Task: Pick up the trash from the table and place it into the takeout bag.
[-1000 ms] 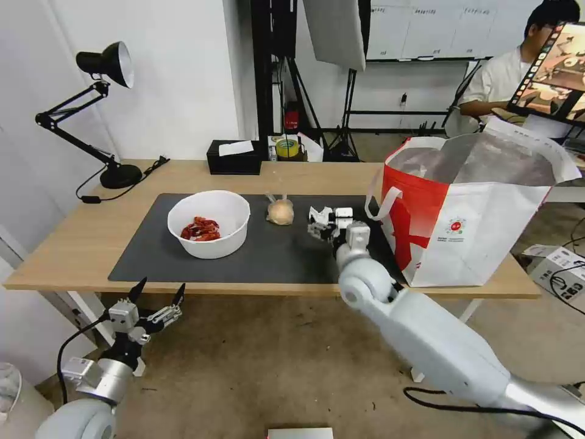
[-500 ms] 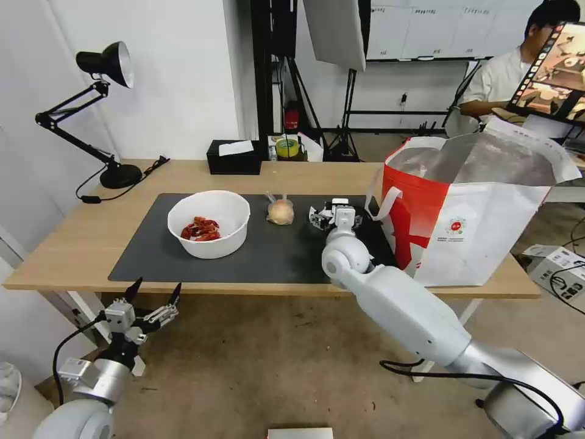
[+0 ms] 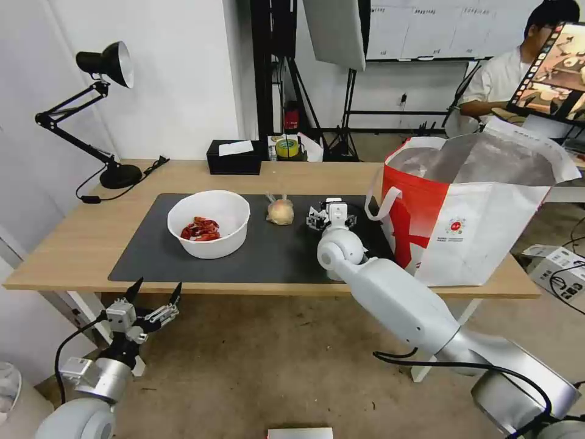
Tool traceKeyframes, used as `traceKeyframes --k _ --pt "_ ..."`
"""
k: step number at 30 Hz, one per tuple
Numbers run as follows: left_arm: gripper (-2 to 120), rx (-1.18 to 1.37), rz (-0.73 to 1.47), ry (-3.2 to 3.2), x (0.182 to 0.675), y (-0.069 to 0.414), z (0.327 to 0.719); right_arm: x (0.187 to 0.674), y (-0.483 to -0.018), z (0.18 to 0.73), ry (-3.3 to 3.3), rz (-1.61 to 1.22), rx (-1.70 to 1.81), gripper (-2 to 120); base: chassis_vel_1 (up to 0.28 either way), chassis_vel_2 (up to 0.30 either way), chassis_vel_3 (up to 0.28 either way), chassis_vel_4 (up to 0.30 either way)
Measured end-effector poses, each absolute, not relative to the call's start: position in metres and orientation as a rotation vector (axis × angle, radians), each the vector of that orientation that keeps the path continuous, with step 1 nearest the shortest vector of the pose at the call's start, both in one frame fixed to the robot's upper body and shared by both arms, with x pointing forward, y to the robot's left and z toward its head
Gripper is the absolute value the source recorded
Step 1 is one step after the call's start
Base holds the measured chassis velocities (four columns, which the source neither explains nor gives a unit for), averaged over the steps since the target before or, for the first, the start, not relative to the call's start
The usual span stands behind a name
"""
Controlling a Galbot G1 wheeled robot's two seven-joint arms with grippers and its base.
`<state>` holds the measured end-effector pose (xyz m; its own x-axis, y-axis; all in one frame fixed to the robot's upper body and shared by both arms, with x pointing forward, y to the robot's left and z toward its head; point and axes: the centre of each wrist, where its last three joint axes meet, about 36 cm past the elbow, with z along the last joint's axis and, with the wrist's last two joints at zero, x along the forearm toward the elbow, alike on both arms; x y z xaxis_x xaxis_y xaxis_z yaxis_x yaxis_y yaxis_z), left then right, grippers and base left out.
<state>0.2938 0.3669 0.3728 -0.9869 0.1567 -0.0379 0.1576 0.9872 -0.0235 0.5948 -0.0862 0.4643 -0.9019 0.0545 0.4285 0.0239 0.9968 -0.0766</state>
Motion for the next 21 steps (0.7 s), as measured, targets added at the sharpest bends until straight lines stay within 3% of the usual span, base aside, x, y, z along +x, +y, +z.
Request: traceKeyframes --k 21 --pt "100 0.246 -0.046 3.096 0.294 0.366 0.374 0.605 -0.089 0.464 -2.657 0.106 -0.007 100 0.0 0.0 0.0 0.0"
